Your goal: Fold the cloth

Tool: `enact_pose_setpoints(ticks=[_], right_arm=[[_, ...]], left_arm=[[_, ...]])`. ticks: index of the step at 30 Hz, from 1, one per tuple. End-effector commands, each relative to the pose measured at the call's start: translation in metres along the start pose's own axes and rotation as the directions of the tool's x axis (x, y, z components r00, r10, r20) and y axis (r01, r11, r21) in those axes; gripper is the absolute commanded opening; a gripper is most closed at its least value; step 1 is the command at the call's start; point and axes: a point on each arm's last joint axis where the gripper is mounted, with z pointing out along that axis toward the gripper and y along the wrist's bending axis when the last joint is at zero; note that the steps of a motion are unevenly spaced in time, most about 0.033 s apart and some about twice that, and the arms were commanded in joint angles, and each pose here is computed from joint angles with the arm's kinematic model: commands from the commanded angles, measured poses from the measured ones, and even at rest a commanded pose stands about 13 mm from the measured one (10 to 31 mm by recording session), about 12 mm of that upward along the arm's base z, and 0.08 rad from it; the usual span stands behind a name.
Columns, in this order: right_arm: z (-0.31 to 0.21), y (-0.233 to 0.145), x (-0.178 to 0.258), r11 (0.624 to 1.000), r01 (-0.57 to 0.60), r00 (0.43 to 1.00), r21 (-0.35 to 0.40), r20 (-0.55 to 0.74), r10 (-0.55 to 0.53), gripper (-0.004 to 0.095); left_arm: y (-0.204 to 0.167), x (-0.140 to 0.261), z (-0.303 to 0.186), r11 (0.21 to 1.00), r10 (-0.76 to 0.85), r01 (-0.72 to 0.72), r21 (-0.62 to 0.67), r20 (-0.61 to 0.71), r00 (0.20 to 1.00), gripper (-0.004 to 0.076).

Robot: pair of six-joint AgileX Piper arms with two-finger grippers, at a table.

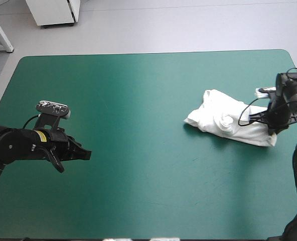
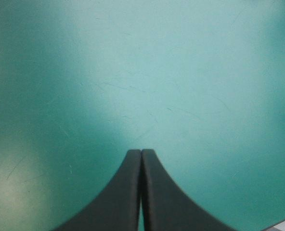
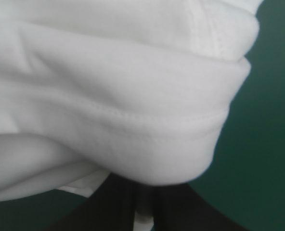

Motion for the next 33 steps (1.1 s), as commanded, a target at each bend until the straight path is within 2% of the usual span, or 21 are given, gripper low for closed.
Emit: enact_pose_setpoints(ticks=[1,7,17,20,26,29,33], right_arm=[[-0.025,-0.036,0.020,0.995,-0.088,0.996,0.044,0.029,0.087,-0.0017],[-0.016,-0.072,0.041,0.980,-0.188,0.982,0.065,-0.017,0.189,-0.0017],[-0.014,-0.074,0.045,0.974,-0.224,0.974,0.029,-0.024,0.224,0.0005],[-0.017,-0.075,0.046,0.971,-0.236,0.971,0.040,-0.015,0.237,0.0082],[-0.030,-0.076,0.052,0.952,-0.299,0.954,0.059,0.025,0.298,0.0342],[-0.043,-0.076,0.057,0.951,-0.304,0.952,0.063,0.063,0.300,0.0394],[-0.066,-0.075,0.067,0.946,-0.317,0.942,0.062,0.132,0.308,0.0393]], left_arm=[[-0.003,0.001,-0.010,1.000,0.000,0.000,0.016,0.020,1.000,-0.0009],[-0.003,0.001,-0.010,1.000,0.000,0.000,0.016,0.020,1.000,-0.0009],[-0.003,-0.001,-0.010,1.000,-0.001,0.000,0.016,0.033,0.999,-0.0009],[-0.003,-0.001,-0.010,1.000,-0.001,0.000,0.016,0.033,0.999,-0.0009],[-0.003,-0.001,-0.010,1.000,-0.001,0.001,0.018,0.033,0.999,-0.0009],[-0.003,0.000,-0.010,1.000,-0.001,0.001,0.018,0.031,1.000,-0.0009],[-0.003,-0.001,-0.010,1.000,-0.001,0.001,0.018,0.033,0.999,-0.0009]])
